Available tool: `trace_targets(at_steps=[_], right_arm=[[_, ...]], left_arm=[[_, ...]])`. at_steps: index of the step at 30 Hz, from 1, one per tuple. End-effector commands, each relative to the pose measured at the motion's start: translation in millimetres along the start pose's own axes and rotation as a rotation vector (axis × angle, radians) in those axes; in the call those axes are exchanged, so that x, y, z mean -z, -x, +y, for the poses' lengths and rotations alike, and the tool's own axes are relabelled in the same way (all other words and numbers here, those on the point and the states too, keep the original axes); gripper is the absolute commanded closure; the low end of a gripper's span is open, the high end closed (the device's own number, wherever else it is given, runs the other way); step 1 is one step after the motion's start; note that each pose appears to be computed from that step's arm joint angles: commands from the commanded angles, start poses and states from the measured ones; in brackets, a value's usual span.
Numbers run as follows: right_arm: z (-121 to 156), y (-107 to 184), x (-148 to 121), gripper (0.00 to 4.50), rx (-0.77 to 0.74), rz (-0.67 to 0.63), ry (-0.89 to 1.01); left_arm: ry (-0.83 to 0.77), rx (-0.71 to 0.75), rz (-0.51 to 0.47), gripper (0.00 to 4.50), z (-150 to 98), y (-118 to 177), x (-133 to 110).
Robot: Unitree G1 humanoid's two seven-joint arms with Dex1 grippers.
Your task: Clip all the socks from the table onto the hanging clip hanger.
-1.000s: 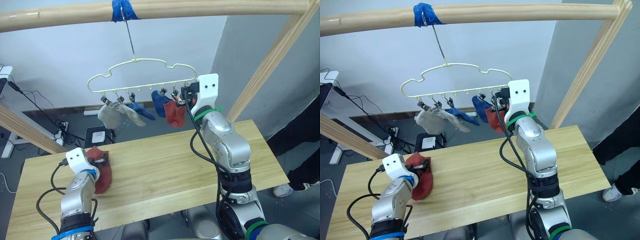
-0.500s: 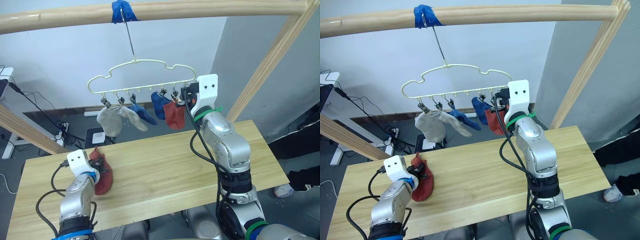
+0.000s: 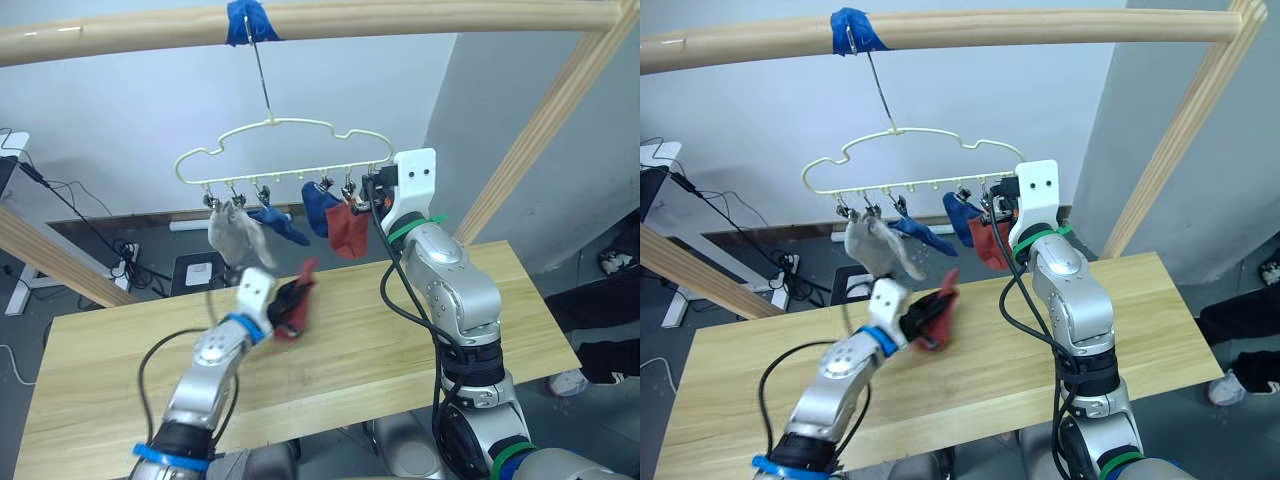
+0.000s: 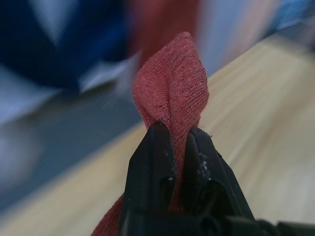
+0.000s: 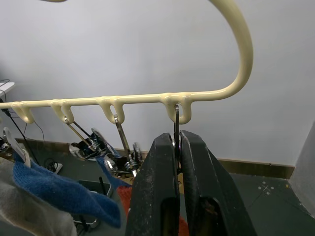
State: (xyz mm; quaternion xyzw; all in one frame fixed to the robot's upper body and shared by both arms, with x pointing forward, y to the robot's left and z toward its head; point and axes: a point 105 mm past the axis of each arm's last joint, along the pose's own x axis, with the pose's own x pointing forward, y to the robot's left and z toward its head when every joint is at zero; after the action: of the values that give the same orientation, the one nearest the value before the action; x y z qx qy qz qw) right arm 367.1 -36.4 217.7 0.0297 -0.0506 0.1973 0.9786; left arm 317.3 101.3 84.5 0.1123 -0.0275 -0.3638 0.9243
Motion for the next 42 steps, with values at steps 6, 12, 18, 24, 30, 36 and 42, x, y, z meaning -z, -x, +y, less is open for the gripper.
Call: trace_targets(at_steps=[6,12,18,24,30,36,42], right_arm=[[3,6,-19,4.50,-0.013,-0.075,0.006],[3,7,-20,4.50,-0.011,-0.078,0.009],[4,7,-21,4.50,-0.010,-0.078,0.009],[3,7,-21,4.50,-0.009,-0.079,0.010],[3,7,-20,4.50,-0.005,-0.076,0.011],[3,7,-20,4.50,-0.002,-0.077,0.013],[3,6,-18,4.50,-0.001,-0.071,0.013]], left_arm=[[-0.069,0.095,-0.158,4.42,-22,-39,-36],[-0.066,0.013,-0.202,4.42,-11,-63,-47],[-0.003,-0.040,-0.232,4.42,-9,-78,-55],[0.046,-0.112,-0.224,4.42,-1,-83,-52],[0.059,-0.130,-0.228,4.42,2,-80,-51],[0.066,-0.135,-0.225,4.43,2,-77,-49],[0.093,-0.140,-0.246,4.43,-1,-79,-54]])
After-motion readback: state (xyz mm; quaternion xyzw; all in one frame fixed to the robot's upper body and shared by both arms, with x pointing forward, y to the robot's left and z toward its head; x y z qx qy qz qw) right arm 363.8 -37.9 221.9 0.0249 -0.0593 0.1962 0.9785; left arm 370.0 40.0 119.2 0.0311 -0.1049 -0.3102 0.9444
